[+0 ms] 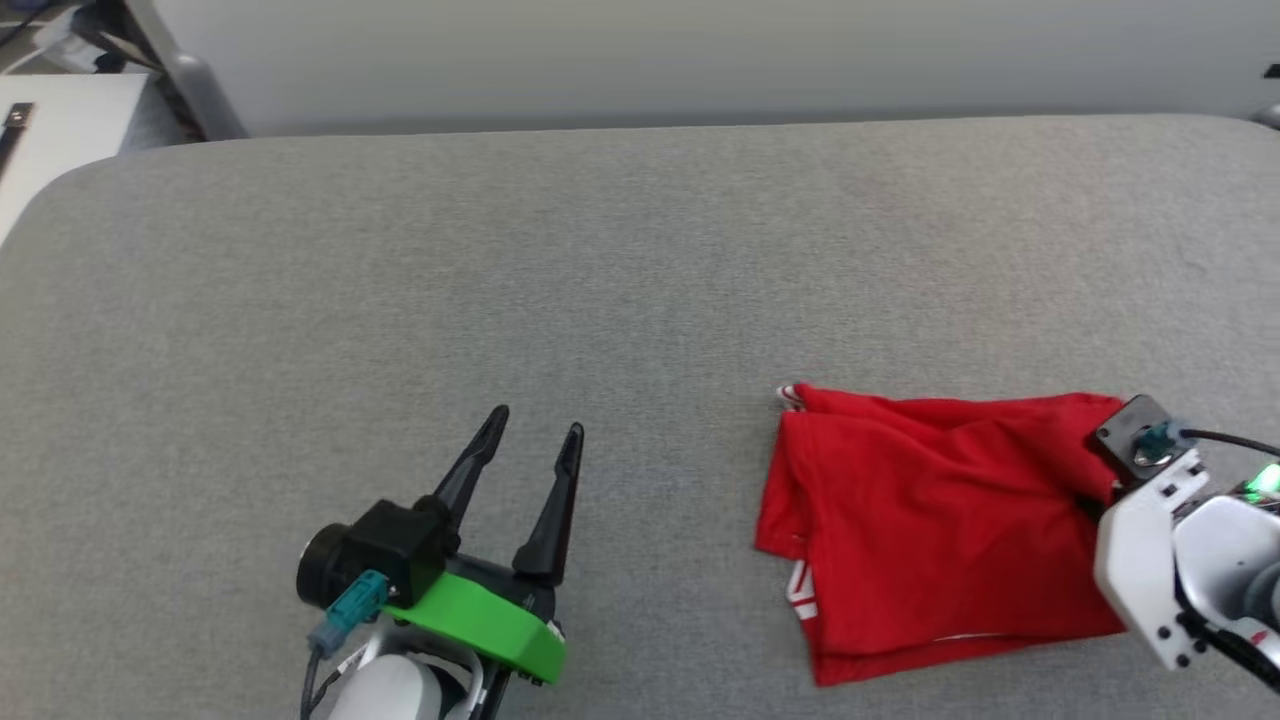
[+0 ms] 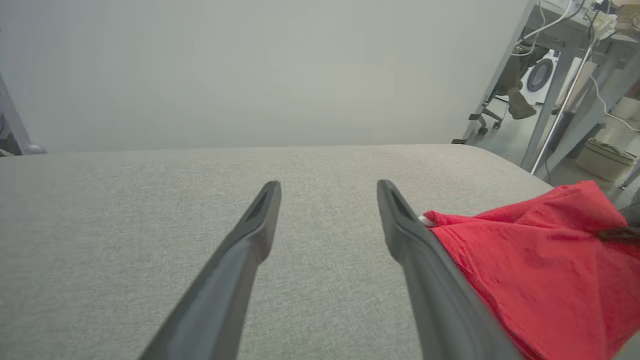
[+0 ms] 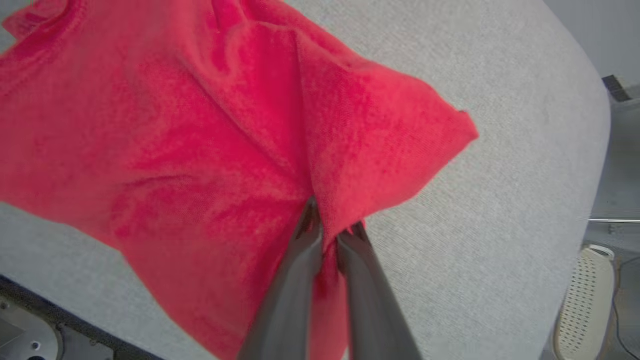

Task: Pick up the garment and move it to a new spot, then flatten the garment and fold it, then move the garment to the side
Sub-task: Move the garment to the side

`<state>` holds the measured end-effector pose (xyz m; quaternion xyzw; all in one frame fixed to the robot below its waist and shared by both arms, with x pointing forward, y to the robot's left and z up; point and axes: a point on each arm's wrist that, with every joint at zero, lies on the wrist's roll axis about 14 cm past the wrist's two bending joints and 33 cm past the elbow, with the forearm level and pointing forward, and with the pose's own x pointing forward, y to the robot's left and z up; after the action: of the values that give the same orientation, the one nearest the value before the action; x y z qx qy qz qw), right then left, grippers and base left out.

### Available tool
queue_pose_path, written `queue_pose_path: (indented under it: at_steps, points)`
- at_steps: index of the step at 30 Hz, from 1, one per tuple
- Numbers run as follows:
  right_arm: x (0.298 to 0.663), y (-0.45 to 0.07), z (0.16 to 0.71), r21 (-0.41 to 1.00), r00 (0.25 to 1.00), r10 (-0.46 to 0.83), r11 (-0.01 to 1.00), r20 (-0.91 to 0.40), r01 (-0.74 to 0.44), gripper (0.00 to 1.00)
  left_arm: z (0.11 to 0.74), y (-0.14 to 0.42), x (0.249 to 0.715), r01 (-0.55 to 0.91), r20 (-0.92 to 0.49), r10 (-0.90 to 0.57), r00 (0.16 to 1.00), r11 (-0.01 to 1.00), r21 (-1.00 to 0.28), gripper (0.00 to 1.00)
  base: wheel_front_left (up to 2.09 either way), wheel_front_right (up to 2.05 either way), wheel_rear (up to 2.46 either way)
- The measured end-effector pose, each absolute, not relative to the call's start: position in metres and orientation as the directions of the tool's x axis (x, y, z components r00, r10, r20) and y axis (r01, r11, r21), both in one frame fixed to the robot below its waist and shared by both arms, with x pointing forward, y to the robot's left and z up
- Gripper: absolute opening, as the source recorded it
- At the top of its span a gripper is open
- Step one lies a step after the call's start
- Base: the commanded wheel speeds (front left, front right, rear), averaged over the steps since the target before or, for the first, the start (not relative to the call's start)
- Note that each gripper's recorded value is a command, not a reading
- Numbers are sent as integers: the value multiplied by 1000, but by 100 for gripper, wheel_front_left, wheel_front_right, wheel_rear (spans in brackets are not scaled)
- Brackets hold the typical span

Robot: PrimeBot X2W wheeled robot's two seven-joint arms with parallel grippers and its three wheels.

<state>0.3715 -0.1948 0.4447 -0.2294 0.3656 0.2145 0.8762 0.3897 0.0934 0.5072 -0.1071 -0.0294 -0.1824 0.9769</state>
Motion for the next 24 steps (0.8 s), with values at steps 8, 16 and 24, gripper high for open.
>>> queue_pose_path:
  at_steps: [8, 16, 24]
  points:
    - [361, -293, 467, -430, 697, 14, 778, -717, -458, 0, 512, 20, 403, 569, 129, -554, 822, 800, -190, 100, 0, 0, 0]
    - [379, -364, 465, -543, 730, -135, 760, -670, -358, 0, 496, -20, 429, 686, 133, -673, 728, 709, -166, 100, 0, 0, 0]
    - [404, -430, 469, -653, 734, -317, 724, -601, -222, 0, 471, -39, 455, 737, 137, -725, 675, 651, -181, 100, 0, 0, 0]
